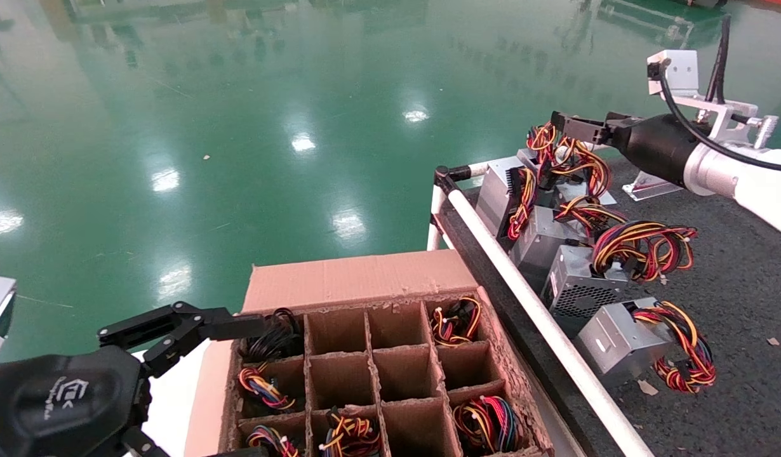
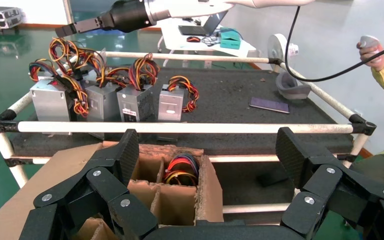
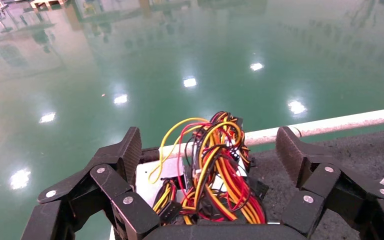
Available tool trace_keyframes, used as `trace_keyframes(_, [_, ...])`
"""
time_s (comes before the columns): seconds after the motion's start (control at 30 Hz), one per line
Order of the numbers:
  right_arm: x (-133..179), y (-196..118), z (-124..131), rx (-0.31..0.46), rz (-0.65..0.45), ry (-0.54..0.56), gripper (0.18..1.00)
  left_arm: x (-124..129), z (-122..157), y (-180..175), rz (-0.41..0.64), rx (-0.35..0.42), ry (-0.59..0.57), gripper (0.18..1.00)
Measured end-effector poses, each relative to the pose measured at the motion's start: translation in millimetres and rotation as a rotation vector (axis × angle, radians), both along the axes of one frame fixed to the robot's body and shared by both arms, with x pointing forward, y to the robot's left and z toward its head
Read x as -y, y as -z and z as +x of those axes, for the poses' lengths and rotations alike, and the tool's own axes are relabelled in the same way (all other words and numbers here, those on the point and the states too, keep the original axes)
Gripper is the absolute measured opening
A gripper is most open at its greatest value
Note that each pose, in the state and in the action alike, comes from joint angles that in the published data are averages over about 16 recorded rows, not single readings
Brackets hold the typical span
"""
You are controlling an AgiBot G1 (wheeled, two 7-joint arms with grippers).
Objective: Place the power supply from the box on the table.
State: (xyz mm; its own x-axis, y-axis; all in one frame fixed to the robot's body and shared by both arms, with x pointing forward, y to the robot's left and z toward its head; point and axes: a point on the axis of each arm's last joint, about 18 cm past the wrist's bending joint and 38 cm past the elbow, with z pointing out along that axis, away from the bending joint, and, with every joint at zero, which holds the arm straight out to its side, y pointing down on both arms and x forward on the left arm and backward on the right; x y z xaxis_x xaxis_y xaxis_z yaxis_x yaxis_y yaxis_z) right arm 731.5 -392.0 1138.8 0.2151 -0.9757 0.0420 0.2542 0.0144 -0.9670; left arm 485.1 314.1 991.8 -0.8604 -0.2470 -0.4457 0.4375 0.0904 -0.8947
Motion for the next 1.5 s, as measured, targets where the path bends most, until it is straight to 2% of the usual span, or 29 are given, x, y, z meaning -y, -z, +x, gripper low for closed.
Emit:
trace_keyframes(0.27, [1,1,-3,0.015,-0.003,-0.021,0.987,0,0,0,0.0,0.0,0.0,1.001])
trace_keyframes(0.67, [3,13,-24,0.087,-0.035,-0.138,1.0,0,0,0,0.0,0.0,0.0,1.001])
trace_keyframes(1.1, [-7,34,-67,0.161,-0.127,-0.324,1.0,0,0,0,0.0,0.0,0.0,1.001])
trace_keyframes(1.5, [-30,63,-119,0.196,-0.249,-0.53,1.0,0,0,0,0.0,0.0,0.0,1.001])
